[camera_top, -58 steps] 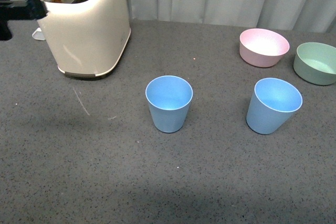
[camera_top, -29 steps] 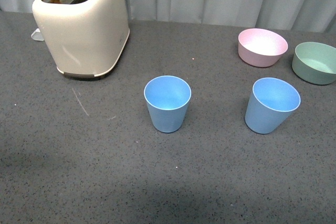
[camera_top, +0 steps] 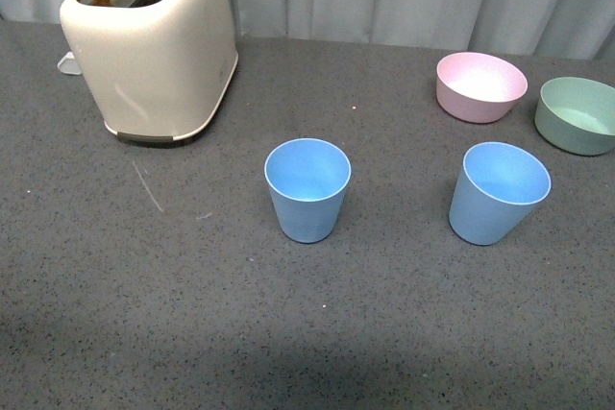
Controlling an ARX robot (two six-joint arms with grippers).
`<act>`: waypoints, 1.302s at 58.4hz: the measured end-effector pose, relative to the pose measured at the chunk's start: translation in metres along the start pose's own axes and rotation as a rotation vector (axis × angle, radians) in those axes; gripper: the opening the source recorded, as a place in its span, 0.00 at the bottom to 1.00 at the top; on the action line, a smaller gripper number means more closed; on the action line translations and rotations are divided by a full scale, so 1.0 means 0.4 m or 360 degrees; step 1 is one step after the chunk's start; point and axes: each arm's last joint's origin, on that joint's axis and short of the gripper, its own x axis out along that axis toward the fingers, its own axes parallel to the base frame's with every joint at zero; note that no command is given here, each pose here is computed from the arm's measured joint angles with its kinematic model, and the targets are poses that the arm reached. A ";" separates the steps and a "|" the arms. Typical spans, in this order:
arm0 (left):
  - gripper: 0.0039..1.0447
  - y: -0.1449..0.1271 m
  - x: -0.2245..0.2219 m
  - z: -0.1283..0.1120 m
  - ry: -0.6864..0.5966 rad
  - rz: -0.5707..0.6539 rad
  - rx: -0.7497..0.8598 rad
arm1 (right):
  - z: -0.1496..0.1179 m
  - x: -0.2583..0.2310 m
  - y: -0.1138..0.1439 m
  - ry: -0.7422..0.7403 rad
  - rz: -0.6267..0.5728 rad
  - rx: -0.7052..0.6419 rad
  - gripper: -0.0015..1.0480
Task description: Stack blue cups with both arms
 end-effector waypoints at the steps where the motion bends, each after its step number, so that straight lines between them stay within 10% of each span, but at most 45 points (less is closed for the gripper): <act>1: 0.03 0.000 -0.002 0.001 -0.0002 0.0000 0.0000 | 0.000 0.000 0.000 0.0000 0.0000 0.0000 0.91; 76: 0.03 0.000 -0.112 0.008 -0.0026 -0.0001 0.0001 | 0.000 0.000 0.000 0.0001 0.0000 0.0000 0.91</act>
